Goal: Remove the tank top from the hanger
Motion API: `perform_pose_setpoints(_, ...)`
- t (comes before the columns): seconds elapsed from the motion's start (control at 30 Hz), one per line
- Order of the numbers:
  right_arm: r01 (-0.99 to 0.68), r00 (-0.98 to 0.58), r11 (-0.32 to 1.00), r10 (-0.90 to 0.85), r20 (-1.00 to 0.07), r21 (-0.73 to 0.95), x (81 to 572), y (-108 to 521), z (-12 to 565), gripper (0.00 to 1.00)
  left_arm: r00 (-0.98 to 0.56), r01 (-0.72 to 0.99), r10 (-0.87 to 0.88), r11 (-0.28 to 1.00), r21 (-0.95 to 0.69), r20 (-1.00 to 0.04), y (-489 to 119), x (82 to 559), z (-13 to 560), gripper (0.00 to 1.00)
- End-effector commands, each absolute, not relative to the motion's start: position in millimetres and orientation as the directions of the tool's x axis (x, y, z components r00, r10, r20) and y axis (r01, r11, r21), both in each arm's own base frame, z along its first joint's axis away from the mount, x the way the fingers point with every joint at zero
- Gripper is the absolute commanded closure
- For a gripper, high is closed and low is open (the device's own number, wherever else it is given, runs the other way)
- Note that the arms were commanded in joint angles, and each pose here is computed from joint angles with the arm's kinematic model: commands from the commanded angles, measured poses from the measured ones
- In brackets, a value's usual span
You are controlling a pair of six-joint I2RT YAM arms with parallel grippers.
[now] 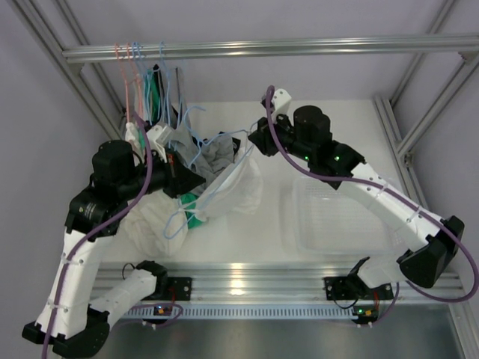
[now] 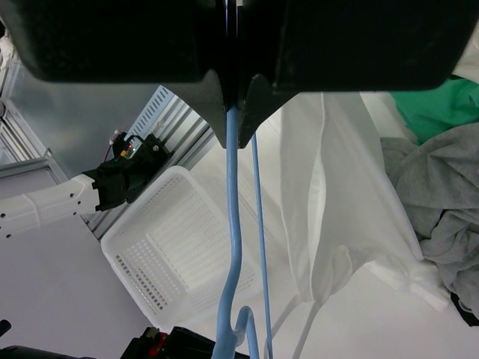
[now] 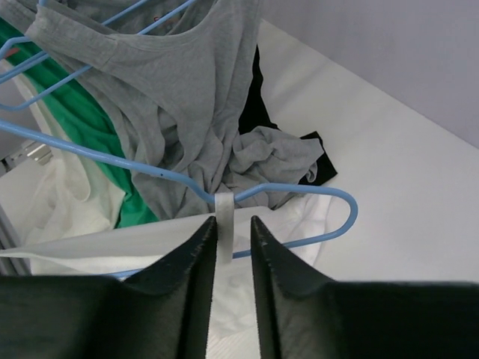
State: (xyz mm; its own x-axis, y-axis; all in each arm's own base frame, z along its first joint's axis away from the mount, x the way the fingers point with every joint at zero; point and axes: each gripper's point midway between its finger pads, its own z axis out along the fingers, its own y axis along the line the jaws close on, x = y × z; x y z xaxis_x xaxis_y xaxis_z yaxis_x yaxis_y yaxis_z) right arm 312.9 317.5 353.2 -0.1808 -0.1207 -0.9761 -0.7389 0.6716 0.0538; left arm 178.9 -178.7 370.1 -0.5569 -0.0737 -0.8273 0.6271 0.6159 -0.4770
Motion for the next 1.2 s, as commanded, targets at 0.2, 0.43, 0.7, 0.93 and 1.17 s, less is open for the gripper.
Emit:
perform_pose_setpoints(0.2, -0.722, -0.104, 0.691, -0.074, -0.992, 0.025, 320.0, 321.9, 383.0, 0.93, -0.493, 0.689, -0.093, 0.565, -0.454, -0.865, -184.6, 175.4, 394.0, 1.00)
perform_pose_setpoints(0.43, -0.641, -0.073, 0.767, -0.039, -0.997, 0.017, 327.9, 301.8, 403.3, 1.00, -0.492, 0.660, -0.088, 0.611, -0.437, -0.866, -179.7, 184.8, 382.8, 1.00)
perform_pose_setpoints(0.7, -0.434, -0.073, 0.901, -0.006, -0.997, 0.026, 369.1, 244.1, 410.6, 1.00, -0.513, 0.696, -0.044, 0.564, -0.445, -0.857, -186.5, 178.3, 371.3, 1.00)
perform_pose_setpoints(0.93, -0.440, -0.123, 0.898, -0.028, -0.992, 0.029, 384.5, 233.1, 392.6, 1.00, -0.446, 0.754, -0.045, 0.520, -0.402, -0.894, -186.7, 164.5, 395.2, 1.00)
perform_pose_setpoints(1.17, -0.605, -0.205, 0.779, 0.045, -0.978, 0.163, 336.7, 253.9, 372.1, 1.00, -0.316, 0.766, -0.122, 0.552, -0.329, -0.941, -180.2, 169.4, 435.5, 1.00)
